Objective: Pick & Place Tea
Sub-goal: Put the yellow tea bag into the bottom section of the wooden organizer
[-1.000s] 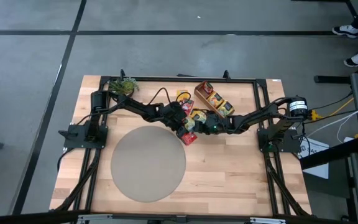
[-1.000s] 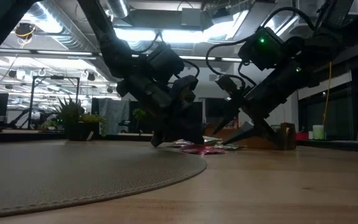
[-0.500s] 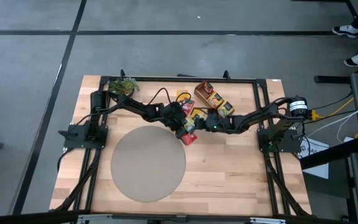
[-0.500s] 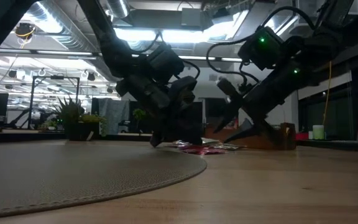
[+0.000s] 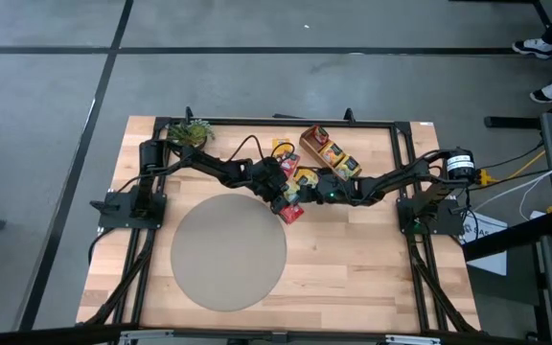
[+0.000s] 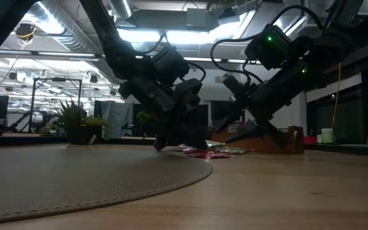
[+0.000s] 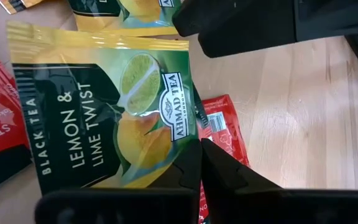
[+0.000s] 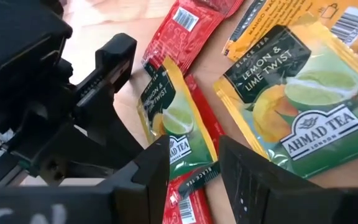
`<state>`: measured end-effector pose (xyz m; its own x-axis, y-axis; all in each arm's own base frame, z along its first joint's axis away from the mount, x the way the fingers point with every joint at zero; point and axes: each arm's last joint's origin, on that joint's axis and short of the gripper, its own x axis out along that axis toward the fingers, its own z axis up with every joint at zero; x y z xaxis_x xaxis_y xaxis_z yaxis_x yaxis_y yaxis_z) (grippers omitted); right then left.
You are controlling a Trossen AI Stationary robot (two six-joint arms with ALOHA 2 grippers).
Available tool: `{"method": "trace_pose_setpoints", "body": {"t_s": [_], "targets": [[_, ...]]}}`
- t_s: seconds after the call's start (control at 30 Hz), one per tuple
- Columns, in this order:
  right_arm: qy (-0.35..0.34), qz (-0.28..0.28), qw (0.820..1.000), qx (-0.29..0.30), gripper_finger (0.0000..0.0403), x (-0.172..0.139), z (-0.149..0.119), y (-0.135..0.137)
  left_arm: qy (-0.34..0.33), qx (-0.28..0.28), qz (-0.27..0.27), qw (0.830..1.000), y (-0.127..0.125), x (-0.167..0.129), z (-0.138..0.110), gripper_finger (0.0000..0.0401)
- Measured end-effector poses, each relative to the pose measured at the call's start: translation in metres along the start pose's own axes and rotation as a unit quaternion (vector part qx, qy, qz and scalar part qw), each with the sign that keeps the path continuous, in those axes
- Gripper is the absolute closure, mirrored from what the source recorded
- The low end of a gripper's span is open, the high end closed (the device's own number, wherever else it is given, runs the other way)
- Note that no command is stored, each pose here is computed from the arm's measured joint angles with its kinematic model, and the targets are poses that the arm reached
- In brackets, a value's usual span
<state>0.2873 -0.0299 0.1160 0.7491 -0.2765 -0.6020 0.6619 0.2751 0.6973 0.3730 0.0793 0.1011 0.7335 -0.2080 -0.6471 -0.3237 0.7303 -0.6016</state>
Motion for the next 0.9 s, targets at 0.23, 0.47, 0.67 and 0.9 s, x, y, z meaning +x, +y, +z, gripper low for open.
{"method": "trace_pose_setpoints", "body": {"t_s": [0.23, 0.47, 0.67, 0.9], "targets": [[0.014, -0.011, 1.0, 0.009, 0.0265, 0.004, -0.003, -0.005, 0.0, -0.001, 0.001, 1.0, 0.0, 0.0, 0.0, 0.0396], [0.012, 0.023, 1.0, 0.009, 0.0265, 0.012, -0.005, -0.003, 0.001, -0.002, 0.001, 1.0, 0.0, 0.0, 0.0, 0.0398], [0.013, 0.035, 0.999, 0.011, 0.0268, 0.012, -0.003, -0.001, 0.001, -0.002, 0.001, 1.0, 0.001, 0.0, -0.001, 0.0399], [0.018, 0.034, 0.999, 0.011, 0.0331, 0.012, -0.003, -0.002, 0.001, -0.002, 0.001, 1.0, 0.001, 0.0, -0.001, 0.0397]]}}
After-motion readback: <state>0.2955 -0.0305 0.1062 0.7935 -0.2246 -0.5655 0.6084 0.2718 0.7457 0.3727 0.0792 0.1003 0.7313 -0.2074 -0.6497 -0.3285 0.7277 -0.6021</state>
